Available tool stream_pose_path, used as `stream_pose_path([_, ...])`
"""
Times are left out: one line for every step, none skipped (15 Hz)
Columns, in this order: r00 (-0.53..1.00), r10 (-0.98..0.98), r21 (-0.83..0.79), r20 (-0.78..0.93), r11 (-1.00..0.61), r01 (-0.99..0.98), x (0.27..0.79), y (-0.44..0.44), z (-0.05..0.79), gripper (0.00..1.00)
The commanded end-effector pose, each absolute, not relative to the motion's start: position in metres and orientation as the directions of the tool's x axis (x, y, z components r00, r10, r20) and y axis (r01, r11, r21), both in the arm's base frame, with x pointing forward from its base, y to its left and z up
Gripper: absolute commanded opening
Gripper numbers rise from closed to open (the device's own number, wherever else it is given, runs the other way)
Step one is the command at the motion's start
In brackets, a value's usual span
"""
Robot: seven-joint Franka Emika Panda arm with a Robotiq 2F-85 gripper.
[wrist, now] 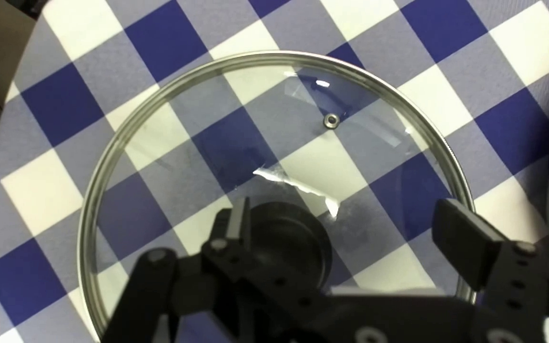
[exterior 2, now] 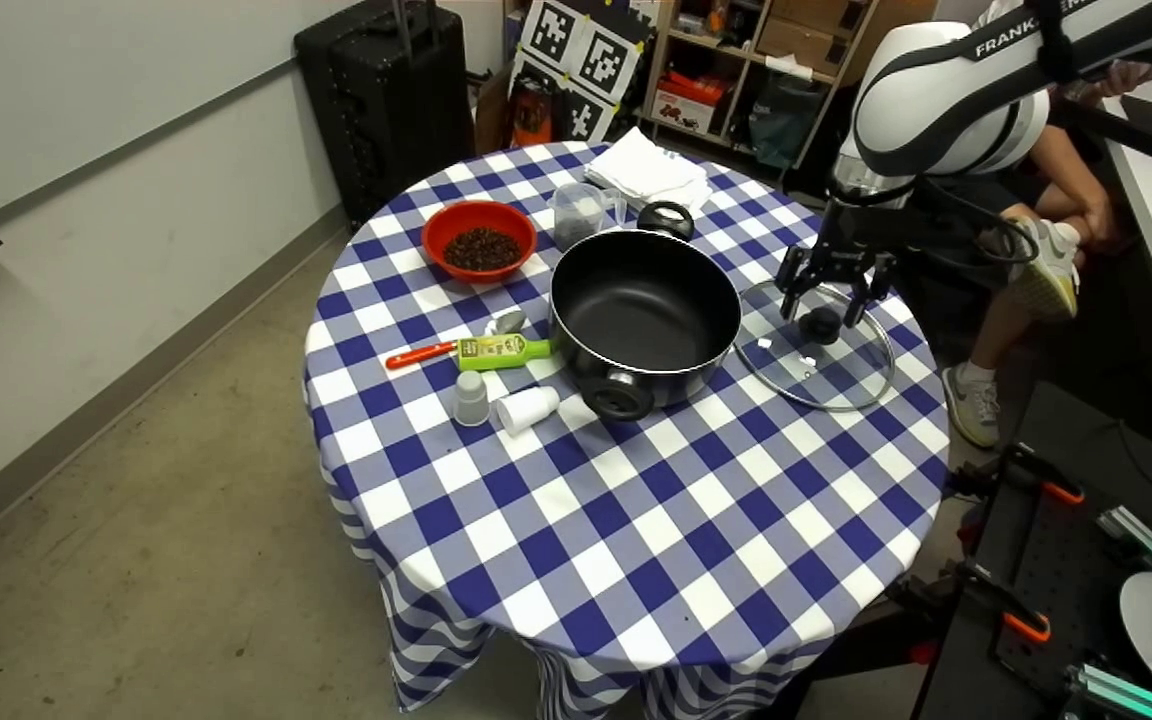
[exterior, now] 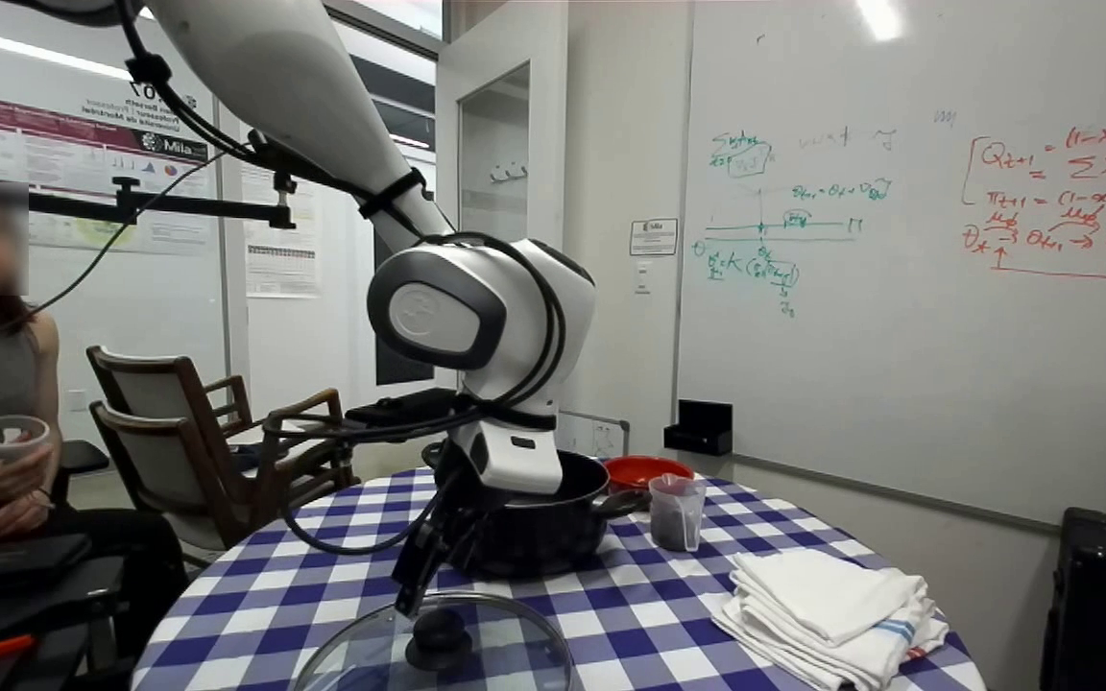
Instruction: Remove the glass lid from the black pot.
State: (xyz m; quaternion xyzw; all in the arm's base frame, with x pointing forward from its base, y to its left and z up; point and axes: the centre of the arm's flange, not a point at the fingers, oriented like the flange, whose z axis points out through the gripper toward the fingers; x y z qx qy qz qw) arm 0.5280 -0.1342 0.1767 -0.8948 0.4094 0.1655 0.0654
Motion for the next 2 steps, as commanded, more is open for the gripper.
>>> stream_pose_path([0.609, -0.712, 0.019, -0.35, -0.656, -0.755, 0.5277, -0.1346, 0.1764, 0.96])
stream_pose_path([0.608, -0.712, 0.019, -0.351, -0.655, -0.755, 0.5274, -0.1349, 0.1762, 0.96])
